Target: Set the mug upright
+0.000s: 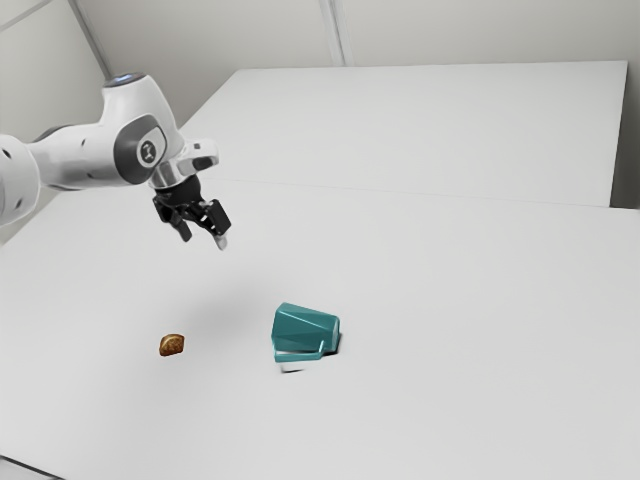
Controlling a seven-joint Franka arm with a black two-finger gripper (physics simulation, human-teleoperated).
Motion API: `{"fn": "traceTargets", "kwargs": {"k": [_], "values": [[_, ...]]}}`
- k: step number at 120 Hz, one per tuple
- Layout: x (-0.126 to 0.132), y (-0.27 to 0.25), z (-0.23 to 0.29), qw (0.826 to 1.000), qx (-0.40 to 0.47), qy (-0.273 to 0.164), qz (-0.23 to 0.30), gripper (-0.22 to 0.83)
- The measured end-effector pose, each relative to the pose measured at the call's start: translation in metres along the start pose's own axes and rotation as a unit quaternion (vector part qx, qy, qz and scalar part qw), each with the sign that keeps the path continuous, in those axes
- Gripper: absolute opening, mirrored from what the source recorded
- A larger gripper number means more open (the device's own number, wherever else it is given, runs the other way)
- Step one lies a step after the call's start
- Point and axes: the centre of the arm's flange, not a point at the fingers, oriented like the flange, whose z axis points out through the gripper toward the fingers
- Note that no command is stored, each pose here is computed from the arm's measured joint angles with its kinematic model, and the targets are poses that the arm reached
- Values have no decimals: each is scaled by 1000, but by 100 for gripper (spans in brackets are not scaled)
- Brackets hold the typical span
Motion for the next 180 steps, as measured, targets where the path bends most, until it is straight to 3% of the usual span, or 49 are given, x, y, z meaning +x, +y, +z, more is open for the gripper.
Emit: {"fn": "traceTargets", "kwargs": {"k": [27, 59, 109, 180], "values": [[-3, 12, 2, 999, -32, 5, -9, 62], [-16, 21, 31, 989, -134, -1, -64, 62], [-49, 22, 75, 956, -267, -26, -116, 62], [-75, 49, 116, 922, -353, -26, -156, 62]]}}
